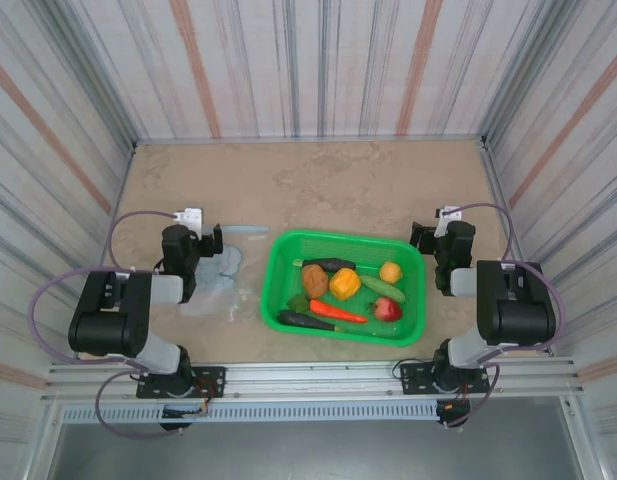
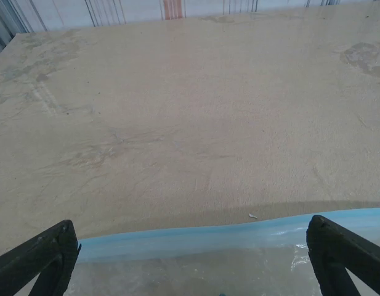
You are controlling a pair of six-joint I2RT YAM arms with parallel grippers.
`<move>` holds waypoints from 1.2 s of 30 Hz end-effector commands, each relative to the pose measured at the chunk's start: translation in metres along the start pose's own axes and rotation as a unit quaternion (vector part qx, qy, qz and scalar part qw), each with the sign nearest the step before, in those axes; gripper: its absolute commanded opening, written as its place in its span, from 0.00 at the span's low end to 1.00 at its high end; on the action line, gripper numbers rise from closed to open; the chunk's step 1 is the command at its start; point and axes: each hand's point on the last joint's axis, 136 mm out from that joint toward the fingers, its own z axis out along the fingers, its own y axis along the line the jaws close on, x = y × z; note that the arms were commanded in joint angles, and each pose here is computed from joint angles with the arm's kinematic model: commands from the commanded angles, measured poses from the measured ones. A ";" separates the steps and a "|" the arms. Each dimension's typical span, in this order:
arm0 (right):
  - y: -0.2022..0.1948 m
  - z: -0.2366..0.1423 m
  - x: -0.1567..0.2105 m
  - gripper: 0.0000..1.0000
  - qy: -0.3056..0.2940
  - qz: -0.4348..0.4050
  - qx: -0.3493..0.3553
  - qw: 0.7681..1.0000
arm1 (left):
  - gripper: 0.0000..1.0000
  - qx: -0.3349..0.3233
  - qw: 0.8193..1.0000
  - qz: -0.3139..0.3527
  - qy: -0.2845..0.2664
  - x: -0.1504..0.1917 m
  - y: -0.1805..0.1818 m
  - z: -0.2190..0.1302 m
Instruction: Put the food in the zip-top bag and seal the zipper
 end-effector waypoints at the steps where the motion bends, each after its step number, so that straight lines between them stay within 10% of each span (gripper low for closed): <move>1: 0.006 0.004 -0.012 0.99 -0.017 0.009 -0.012 1.000 | 0.99 -0.010 1.000 0.011 -0.015 -0.010 0.002 0.003; 36: 0.005 0.003 -0.013 0.99 -0.020 0.014 -0.016 1.000 | 0.99 0.057 0.998 -0.012 -0.009 -0.010 -0.002 0.004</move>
